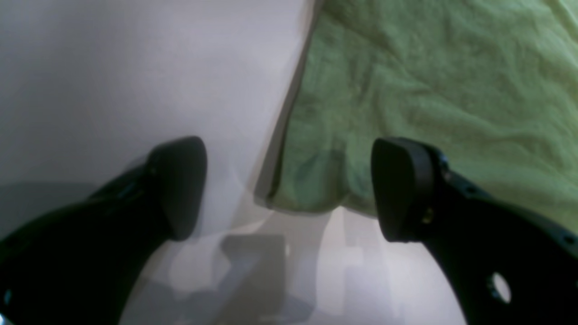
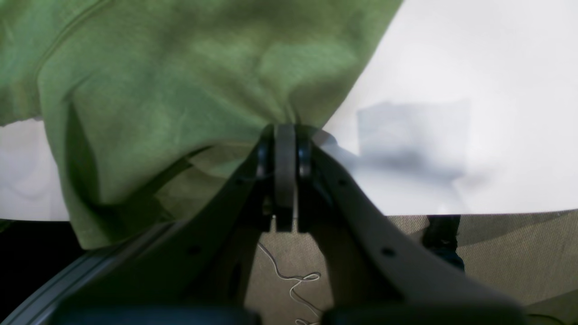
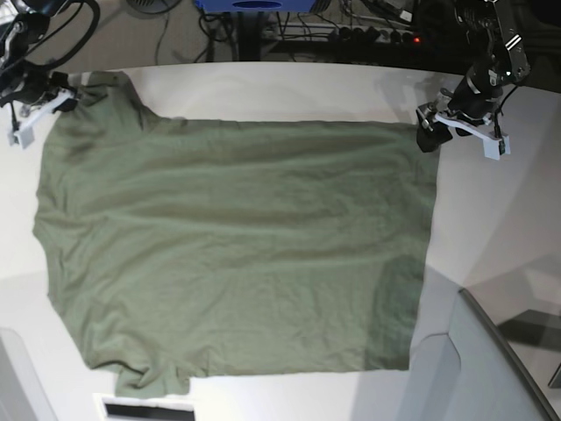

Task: Layout the t-shirt on the table in an organized manner, then fold the t-shirt properly
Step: 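Hold both shoulder corners and stretch them apart, then drag both held corners toward the shirt's middle, folding the collar edge, then release the corners and move the right gripper inward over the shirt, then grasp the shirt corner with the right gripper and pull it outward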

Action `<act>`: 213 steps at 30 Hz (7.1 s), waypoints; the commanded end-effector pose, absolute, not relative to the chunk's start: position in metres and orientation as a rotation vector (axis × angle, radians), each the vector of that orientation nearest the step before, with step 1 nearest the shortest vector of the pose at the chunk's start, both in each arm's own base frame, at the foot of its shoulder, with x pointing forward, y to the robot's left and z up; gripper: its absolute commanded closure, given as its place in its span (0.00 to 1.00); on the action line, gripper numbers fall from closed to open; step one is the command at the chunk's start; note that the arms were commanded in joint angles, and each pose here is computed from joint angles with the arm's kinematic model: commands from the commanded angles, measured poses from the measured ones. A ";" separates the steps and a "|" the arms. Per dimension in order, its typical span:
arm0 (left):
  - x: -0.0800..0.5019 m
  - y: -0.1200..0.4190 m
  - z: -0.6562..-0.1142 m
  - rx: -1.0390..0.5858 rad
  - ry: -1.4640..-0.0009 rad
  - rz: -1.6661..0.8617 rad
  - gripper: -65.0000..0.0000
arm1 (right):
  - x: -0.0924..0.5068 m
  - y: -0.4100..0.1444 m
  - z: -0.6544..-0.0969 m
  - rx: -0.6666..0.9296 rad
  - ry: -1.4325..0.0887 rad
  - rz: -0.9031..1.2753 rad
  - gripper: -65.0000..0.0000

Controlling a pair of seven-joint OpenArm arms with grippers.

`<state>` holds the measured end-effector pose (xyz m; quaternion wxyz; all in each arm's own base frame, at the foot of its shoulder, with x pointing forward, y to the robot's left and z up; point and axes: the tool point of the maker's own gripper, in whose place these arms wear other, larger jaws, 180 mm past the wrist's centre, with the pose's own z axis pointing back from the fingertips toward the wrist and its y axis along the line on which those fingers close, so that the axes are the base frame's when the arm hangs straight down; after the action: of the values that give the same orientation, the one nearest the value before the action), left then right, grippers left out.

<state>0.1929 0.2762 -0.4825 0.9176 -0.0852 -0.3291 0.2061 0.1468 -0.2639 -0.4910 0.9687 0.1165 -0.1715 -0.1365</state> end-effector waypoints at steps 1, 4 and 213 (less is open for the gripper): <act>0.174 0.257 -0.501 -0.205 -0.559 0.411 0.24 | 0.153 -0.272 -0.483 0.221 -0.377 -0.265 1.00; 0.175 0.242 -0.504 -0.230 -0.542 0.372 0.48 | 0.153 -0.271 -0.484 0.221 -0.377 -0.263 1.00; 0.221 0.313 -0.423 0.024 -0.822 0.246 1.00 | 0.469 -0.148 -0.374 -0.107 -0.781 0.549 0.27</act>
<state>0.2139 0.3072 -0.4339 0.9159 0.0051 -0.3809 0.1267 0.4540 -0.1360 -0.3930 0.8948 -0.0368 -0.3525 0.2716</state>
